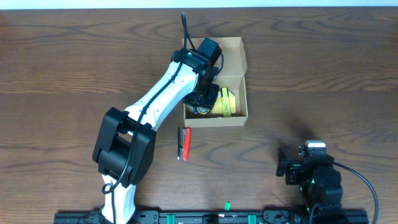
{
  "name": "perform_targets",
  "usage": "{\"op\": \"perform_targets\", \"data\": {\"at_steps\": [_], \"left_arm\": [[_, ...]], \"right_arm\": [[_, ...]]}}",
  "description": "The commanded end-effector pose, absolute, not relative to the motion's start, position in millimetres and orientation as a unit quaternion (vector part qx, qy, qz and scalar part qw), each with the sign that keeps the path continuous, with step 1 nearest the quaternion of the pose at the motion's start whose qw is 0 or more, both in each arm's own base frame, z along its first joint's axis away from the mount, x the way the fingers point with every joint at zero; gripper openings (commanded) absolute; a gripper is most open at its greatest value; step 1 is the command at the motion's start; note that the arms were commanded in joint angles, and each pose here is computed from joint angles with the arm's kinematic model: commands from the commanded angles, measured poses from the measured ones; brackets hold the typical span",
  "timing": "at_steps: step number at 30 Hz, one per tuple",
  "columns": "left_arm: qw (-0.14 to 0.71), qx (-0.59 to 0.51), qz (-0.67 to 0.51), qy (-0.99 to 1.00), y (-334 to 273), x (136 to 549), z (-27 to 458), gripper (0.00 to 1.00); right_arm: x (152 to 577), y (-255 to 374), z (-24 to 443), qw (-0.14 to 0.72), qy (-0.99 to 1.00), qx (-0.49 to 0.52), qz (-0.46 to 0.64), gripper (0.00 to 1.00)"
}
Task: Pack container
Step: 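Lower the tape into the box and open the left gripper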
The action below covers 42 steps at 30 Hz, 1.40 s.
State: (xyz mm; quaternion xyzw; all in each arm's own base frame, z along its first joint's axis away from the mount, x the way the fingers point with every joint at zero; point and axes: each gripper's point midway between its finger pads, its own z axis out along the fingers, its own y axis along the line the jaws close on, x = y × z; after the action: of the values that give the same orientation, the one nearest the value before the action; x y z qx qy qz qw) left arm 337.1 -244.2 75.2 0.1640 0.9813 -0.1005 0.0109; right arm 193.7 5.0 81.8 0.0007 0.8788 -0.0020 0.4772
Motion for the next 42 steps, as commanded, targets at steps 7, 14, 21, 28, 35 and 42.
{"op": "perform_targets", "data": {"at_steps": [7,14,21,28,35,42], "left_arm": [[0.016,0.162,-0.095,0.982,-244.3,339.4,79.9,0.29],[0.019,0.161,-0.087,0.983,-241.8,341.1,79.5,0.44],[0.021,0.161,-0.084,0.983,-240.9,341.9,79.3,0.58],[0.025,0.161,-0.080,0.983,-239.8,343.9,79.2,0.61],[0.052,0.162,-0.087,0.982,-246.1,356.3,83.7,0.60],[0.110,0.153,-0.068,0.980,-246.2,382.8,110.7,0.58]], "right_arm": [[192.8,4.2,76.5,0.473,0.881,-0.004,-0.006,0.99],[192.8,4.2,76.5,0.473,0.881,-0.004,-0.006,0.99],[192.8,4.2,76.5,0.473,0.881,-0.004,-0.006,0.99],[192.8,4.2,76.5,0.473,0.881,-0.004,-0.006,0.99],[192.8,4.2,76.5,0.473,0.881,-0.004,-0.006,0.99],[192.8,4.2,76.5,0.473,0.881,-0.004,-0.006,0.99]]}}
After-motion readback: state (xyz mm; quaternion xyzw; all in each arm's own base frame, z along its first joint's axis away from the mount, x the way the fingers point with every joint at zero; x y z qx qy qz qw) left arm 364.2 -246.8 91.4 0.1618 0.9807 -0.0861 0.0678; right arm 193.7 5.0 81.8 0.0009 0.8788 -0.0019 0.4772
